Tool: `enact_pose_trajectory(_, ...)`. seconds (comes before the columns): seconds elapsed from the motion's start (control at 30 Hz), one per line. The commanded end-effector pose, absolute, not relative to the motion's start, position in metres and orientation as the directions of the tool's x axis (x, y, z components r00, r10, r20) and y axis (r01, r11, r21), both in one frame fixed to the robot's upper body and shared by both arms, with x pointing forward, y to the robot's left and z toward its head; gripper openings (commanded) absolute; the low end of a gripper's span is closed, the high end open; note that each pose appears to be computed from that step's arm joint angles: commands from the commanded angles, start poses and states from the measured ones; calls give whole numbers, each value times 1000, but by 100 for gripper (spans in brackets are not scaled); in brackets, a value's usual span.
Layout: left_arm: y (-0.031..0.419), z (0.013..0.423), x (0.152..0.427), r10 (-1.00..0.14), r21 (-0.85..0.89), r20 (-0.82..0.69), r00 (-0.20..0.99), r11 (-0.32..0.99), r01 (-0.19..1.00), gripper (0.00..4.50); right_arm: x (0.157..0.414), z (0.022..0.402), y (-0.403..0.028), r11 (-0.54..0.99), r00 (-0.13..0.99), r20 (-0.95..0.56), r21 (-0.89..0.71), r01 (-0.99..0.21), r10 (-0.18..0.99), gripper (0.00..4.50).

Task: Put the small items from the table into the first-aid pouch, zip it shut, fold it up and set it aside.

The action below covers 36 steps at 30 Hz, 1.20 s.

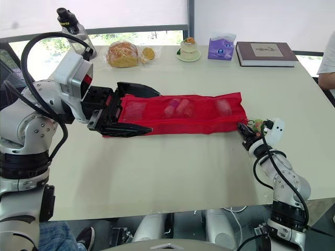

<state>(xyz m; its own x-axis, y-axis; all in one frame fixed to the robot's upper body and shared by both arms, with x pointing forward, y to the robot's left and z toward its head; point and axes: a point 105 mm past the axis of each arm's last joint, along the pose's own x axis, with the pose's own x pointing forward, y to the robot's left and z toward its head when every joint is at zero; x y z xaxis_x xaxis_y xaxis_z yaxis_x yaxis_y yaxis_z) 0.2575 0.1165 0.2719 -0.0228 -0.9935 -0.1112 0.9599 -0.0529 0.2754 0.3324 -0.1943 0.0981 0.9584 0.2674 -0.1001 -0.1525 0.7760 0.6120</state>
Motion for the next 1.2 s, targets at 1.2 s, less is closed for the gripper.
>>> enact_pose_trajectory(1.2, 125, 285, 262, -990, 331, -124, 61, 17, 943, 450, 299, 128, -124, 559, 590, -427, -211, -802, 685, 6)
